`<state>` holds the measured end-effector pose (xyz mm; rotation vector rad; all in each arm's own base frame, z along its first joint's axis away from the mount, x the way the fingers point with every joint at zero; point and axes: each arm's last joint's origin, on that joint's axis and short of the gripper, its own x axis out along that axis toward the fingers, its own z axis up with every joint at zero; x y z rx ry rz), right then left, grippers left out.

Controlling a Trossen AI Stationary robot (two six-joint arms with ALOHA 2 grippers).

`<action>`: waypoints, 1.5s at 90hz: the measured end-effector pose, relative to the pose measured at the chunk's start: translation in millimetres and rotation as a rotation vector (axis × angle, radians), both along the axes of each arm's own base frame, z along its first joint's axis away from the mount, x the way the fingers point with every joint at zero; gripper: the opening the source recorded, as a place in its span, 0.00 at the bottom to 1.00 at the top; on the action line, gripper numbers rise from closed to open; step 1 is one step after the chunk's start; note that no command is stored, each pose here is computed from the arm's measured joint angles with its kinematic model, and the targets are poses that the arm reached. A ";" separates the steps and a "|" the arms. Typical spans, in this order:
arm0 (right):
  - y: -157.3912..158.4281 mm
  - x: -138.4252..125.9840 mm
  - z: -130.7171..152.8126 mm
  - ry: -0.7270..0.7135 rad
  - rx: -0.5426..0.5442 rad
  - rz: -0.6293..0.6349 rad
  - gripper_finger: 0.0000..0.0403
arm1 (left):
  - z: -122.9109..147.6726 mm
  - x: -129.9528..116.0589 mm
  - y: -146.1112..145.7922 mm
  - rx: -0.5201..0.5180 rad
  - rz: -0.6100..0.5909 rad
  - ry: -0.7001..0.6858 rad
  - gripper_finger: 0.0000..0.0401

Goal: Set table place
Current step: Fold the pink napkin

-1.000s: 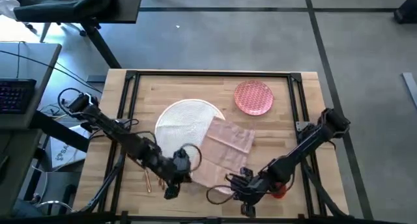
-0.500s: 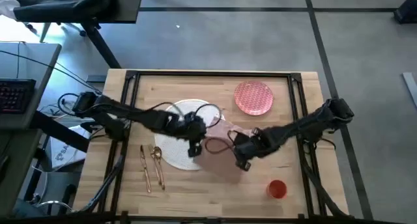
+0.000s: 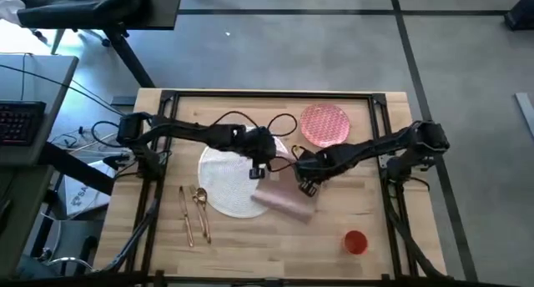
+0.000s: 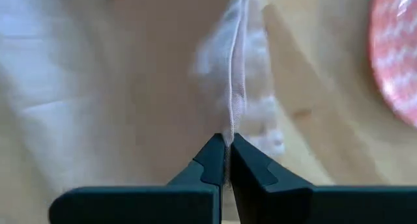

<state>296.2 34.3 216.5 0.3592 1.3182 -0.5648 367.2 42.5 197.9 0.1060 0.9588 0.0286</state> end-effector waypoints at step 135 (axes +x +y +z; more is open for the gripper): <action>-40.2 -19.7 -49.2 0.060 0.014 -0.136 0.21 | -30.8 7.8 30.9 -0.001 0.123 0.032 0.05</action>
